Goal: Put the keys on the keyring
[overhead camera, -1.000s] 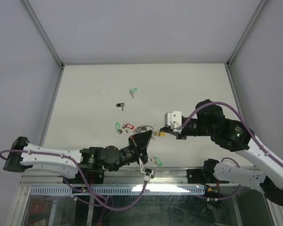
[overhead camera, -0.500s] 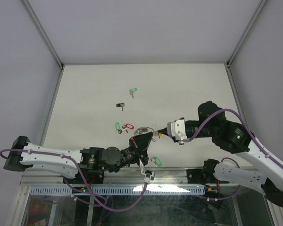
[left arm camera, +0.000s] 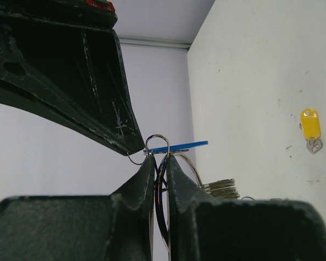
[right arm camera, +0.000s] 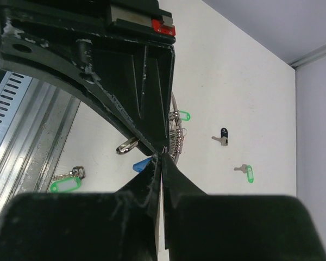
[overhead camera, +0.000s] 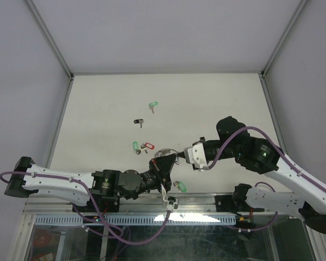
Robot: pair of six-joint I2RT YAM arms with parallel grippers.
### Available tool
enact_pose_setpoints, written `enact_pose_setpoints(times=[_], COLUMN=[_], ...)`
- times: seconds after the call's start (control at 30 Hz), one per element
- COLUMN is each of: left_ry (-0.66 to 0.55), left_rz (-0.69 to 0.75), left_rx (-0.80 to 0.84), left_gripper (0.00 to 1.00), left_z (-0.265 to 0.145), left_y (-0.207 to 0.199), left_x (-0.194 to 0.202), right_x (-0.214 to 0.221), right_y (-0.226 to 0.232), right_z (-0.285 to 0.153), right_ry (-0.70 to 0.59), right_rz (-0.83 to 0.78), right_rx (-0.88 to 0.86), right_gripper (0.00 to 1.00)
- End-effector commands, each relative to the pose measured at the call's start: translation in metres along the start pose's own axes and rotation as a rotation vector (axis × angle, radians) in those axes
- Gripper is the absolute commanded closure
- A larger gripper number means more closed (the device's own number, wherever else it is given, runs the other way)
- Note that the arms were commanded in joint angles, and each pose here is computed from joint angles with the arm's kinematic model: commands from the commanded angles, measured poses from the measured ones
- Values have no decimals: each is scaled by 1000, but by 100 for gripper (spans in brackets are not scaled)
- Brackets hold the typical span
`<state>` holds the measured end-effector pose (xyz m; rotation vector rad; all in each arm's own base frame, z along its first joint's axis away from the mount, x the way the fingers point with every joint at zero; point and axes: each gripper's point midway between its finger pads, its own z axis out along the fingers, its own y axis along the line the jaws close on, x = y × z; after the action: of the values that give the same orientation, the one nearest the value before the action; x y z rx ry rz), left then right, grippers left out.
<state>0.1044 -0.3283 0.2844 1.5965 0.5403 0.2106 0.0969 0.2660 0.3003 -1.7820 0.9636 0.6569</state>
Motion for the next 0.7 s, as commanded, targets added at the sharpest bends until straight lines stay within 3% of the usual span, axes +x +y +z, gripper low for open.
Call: enact_pose_setpoints(times=[0.0,0.67], left_ry=[-42,-186], left_rz=[-88,-289], left_rx=[-87,-48], left_gripper=[100,100], left_z=[-7,-19], left_y=[37,52], left_x=[-10,-34], right_x=[-26,-53], right_y=[-5,9], right_z=[-5,-22], right_ry=[-60,-112], right_rz=[-79,-9], right_rx=[1,-66], right_gripper=[100,100])
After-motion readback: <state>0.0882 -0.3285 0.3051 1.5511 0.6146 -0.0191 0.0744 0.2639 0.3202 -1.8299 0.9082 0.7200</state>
